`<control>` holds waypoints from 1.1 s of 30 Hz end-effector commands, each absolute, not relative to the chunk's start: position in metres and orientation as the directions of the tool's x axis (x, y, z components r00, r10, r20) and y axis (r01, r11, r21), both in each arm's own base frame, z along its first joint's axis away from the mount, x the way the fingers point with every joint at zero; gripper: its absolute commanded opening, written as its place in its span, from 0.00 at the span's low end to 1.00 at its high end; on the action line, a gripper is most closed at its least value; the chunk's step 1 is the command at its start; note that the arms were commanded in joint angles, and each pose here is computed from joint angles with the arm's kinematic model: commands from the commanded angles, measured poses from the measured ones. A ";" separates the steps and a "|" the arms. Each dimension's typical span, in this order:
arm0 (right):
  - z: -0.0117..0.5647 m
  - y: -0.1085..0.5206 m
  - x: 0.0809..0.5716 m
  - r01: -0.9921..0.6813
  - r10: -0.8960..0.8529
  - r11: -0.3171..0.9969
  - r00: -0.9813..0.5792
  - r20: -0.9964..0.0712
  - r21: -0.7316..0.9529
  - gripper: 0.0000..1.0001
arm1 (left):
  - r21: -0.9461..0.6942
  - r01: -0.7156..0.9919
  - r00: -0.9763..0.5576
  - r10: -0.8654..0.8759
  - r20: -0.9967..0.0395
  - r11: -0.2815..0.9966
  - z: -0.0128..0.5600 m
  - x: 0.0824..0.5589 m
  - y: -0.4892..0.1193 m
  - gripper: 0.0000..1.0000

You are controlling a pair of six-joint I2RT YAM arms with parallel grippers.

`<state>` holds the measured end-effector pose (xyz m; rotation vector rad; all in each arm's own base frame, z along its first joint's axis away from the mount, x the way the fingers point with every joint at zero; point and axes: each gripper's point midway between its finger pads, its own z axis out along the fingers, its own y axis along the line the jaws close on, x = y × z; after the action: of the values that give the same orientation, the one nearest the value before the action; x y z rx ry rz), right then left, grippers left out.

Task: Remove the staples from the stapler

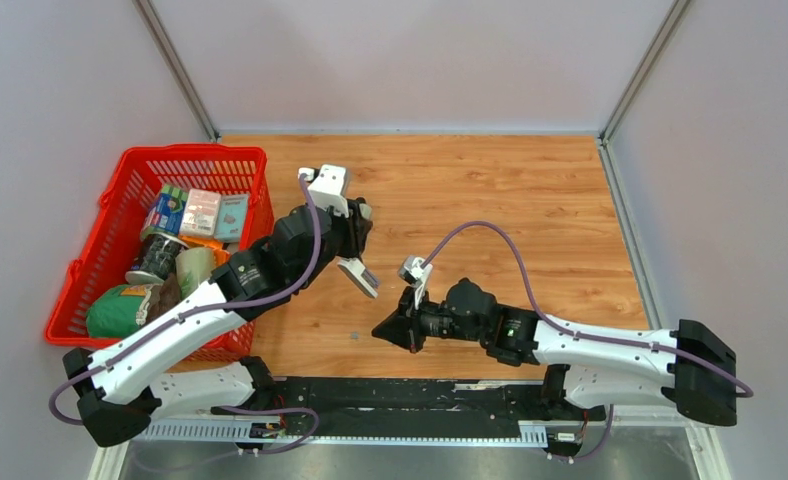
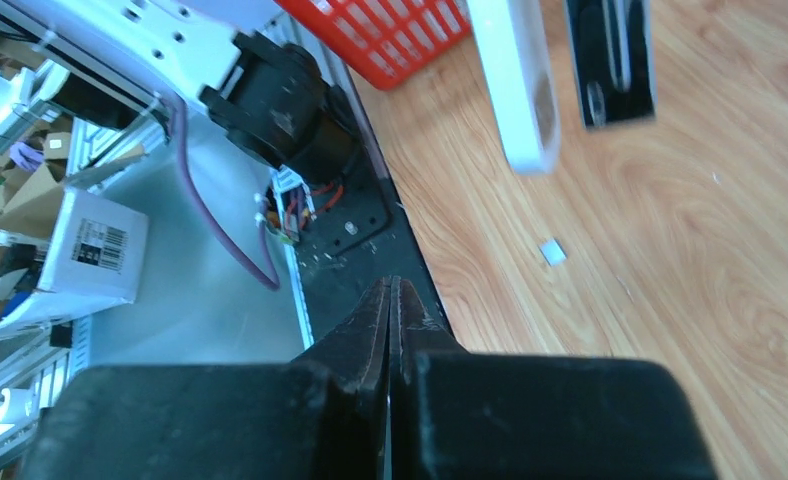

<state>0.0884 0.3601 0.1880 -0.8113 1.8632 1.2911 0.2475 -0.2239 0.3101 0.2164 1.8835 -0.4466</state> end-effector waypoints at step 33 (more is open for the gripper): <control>0.248 0.298 0.203 -0.667 0.026 0.698 -0.342 -0.939 0.263 0.00 | -0.314 0.586 -0.368 -0.099 -0.924 0.747 0.321 0.206 -0.247 0.00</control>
<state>0.2016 0.3221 0.2449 -0.5413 1.7720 0.7464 0.2153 -0.2264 0.2979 0.3115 1.9073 -0.6041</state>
